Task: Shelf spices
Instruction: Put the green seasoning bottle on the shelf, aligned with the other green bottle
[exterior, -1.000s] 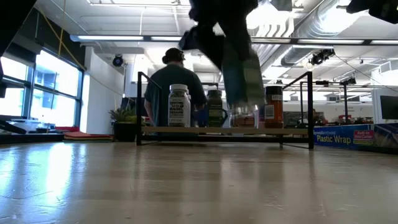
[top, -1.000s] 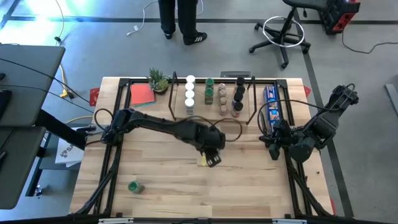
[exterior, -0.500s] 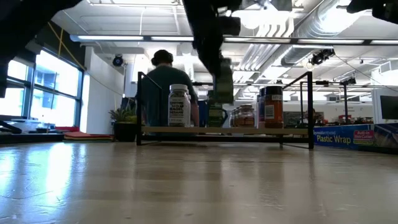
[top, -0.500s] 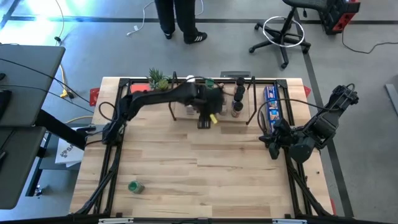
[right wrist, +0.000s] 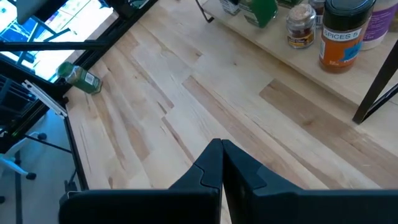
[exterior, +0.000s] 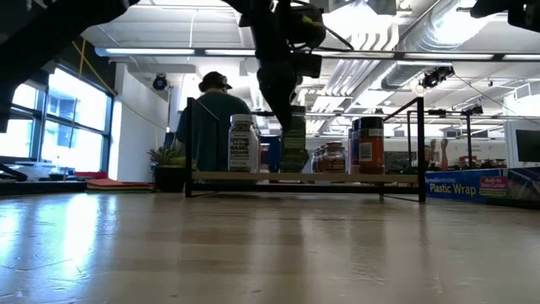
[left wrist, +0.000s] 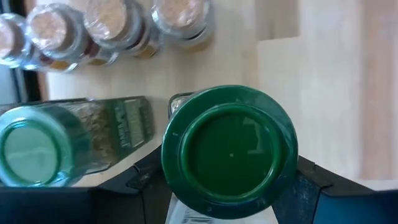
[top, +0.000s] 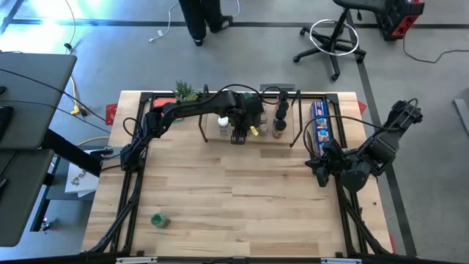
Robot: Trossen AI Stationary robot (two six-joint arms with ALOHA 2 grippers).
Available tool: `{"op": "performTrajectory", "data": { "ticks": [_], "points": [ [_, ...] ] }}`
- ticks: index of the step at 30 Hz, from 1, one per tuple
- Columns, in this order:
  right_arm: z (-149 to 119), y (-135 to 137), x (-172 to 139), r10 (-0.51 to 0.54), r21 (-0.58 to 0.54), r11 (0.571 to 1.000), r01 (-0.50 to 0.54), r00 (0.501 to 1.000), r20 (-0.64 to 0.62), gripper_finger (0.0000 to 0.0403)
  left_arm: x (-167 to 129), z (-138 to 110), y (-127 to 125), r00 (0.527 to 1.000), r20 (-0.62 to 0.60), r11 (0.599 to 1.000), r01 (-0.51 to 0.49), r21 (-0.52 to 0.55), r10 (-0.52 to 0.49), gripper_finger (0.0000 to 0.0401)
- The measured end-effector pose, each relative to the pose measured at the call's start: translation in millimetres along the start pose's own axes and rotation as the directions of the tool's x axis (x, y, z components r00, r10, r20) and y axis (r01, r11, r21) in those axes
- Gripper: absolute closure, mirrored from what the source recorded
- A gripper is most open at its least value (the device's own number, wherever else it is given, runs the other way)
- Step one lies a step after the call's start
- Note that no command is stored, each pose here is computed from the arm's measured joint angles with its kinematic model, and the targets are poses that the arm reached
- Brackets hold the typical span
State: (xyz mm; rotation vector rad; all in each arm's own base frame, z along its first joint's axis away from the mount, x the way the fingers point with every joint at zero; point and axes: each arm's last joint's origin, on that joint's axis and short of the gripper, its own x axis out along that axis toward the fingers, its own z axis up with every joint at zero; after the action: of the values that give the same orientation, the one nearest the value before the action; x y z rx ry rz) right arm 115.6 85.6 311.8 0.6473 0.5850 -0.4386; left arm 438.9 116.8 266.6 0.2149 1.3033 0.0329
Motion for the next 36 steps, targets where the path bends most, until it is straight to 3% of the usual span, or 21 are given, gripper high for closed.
{"op": "performTrajectory", "data": {
  "ticks": [5, 23, 36],
  "points": [
    [0, 0, 0, 0.0, 0.0, 1.0, 0.0, 1.0, 0.0, 0.0403, 1, 0, 3, 0.998, -0.019, 0.998, -0.065, 0.025, 0.066, 0.0192],
    [0, 0, 0, 0.002, 0.001, 1.0, -0.002, 1.0, -0.002, 0.0403, 1, -4, 14, 0.996, -0.025, 0.997, -0.081, -0.017, 0.081, 0.015],
    [0, 2, 0, 0.015, 0.013, 1.0, -0.015, 1.0, -0.003, 0.0403, -1, -11, 13, 0.986, -0.108, 0.991, -0.132, -0.025, 0.129, 0.0148]
  ]
}}
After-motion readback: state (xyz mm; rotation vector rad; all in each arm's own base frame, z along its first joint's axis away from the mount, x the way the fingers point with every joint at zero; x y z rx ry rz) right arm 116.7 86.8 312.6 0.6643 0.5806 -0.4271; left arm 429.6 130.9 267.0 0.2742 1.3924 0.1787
